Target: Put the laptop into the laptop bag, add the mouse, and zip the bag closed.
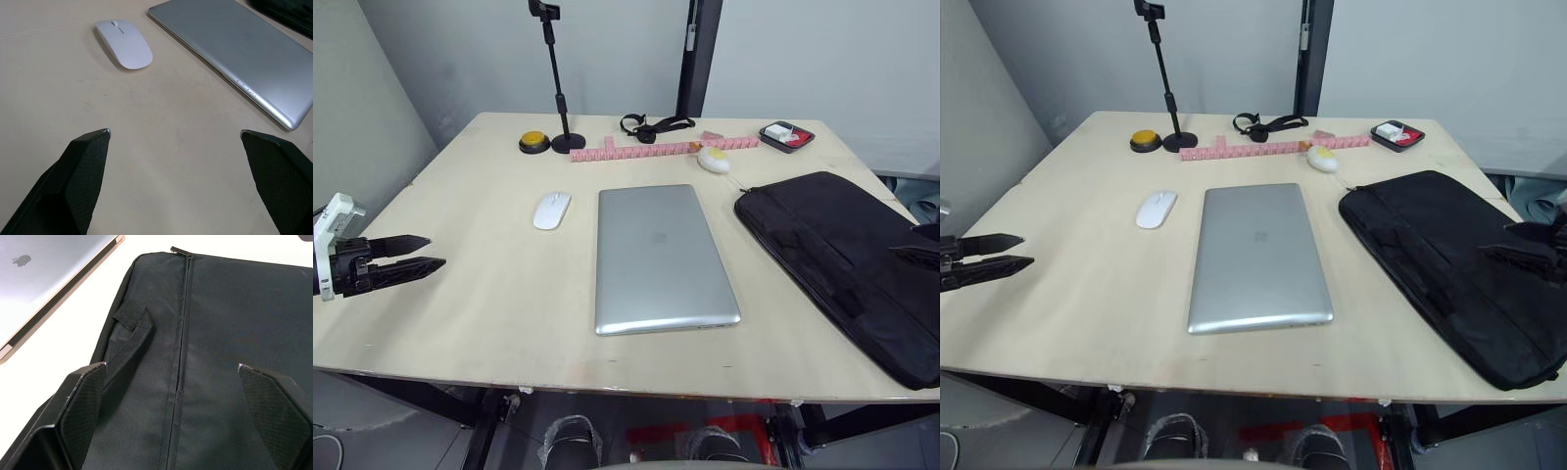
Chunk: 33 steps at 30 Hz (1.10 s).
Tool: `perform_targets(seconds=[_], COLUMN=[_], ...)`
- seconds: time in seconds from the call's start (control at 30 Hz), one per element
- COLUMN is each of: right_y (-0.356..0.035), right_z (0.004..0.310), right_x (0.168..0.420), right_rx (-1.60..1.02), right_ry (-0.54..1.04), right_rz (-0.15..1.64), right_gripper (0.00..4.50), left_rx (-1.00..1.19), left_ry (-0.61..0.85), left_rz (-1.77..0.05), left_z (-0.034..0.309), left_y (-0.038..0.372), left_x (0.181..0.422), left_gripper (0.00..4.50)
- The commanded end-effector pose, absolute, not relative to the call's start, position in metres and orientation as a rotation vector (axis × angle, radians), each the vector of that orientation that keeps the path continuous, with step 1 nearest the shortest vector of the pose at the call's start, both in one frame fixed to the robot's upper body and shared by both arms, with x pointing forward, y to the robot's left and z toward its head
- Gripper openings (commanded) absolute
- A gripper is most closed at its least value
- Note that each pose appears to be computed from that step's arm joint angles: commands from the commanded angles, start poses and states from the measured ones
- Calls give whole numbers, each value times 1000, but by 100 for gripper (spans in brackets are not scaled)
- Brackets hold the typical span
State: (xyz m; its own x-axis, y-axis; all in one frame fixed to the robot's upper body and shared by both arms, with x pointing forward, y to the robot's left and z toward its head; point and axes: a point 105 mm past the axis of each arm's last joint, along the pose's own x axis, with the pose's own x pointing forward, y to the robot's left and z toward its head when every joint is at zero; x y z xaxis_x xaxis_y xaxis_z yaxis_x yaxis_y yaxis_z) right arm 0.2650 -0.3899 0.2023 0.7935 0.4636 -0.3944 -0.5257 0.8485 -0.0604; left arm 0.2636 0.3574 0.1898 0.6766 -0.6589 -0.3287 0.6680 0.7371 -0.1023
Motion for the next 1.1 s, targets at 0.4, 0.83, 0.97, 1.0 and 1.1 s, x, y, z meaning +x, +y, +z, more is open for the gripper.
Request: perform_targets(seconds=[0.4,0.83,0.97,1.0,1.1], right_y=[-385,-367,-339,-329,-299], right_z=[212,222,236,241,249], right_x=[267,268,271,272,276], right_rx=[-177,-178,-189,-184,-169], right_ry=[339,274,212,186,137], right_rz=[515,559,642,672,746], right_gripper=[450,450,372,334,233], left_rx=[-92,-190,-207,-205,-144], left_ry=[322,342,295,285,282], left_rz=[-818,-939,-992,-995,-1011], left_z=[198,186,188,189,179], left_y=[331,294,273,266,252], left_x=[274,293,305,309,318], left_gripper=[445,445,450,450,450])
